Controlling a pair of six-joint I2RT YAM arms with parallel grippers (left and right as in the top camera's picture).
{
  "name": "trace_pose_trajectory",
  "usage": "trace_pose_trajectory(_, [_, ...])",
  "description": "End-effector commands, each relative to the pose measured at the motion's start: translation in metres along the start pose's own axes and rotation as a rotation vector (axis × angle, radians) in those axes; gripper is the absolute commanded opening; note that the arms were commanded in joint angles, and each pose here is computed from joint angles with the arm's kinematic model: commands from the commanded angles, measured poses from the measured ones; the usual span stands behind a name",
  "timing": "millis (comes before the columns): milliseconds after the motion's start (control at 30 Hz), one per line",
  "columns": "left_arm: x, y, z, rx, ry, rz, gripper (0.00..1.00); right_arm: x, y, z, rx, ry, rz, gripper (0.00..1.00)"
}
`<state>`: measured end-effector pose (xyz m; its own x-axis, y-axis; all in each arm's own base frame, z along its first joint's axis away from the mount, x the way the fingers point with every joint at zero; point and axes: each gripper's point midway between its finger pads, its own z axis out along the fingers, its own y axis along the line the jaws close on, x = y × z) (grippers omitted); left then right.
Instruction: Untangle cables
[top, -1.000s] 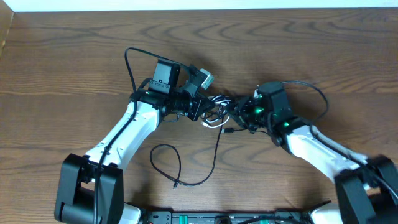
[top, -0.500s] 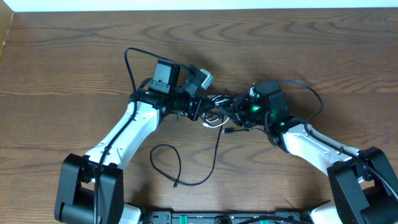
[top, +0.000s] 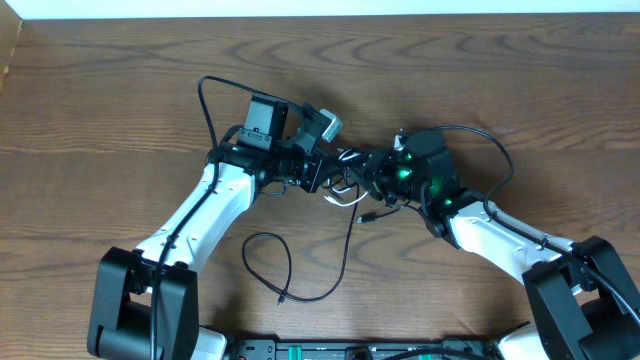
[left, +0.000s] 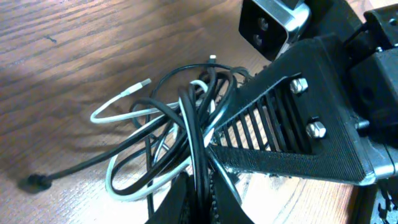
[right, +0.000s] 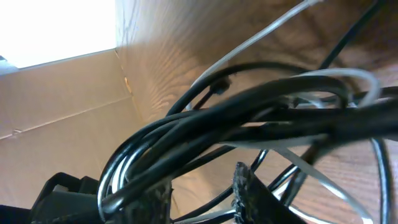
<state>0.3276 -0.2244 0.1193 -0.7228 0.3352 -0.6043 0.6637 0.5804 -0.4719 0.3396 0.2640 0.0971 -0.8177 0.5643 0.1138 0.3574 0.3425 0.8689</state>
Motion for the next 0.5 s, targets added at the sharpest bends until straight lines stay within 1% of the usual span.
trace_pose_trajectory(0, [-0.003,-0.005,-0.001,0.019,-0.007,0.028,0.08,-0.006,0.005,0.002,-0.006,-0.054,-0.012,0.32])
trace_pose_trajectory(267, [-0.003,-0.005,-0.001,0.019,-0.007,0.028,0.07,-0.012,0.005,0.005,0.008,-0.142,-0.029,0.4])
trace_pose_trajectory(467, [-0.003,-0.005,-0.001,0.019,-0.007,0.028,0.08,-0.016,0.009,0.007,0.002,-0.221,-0.053,0.56])
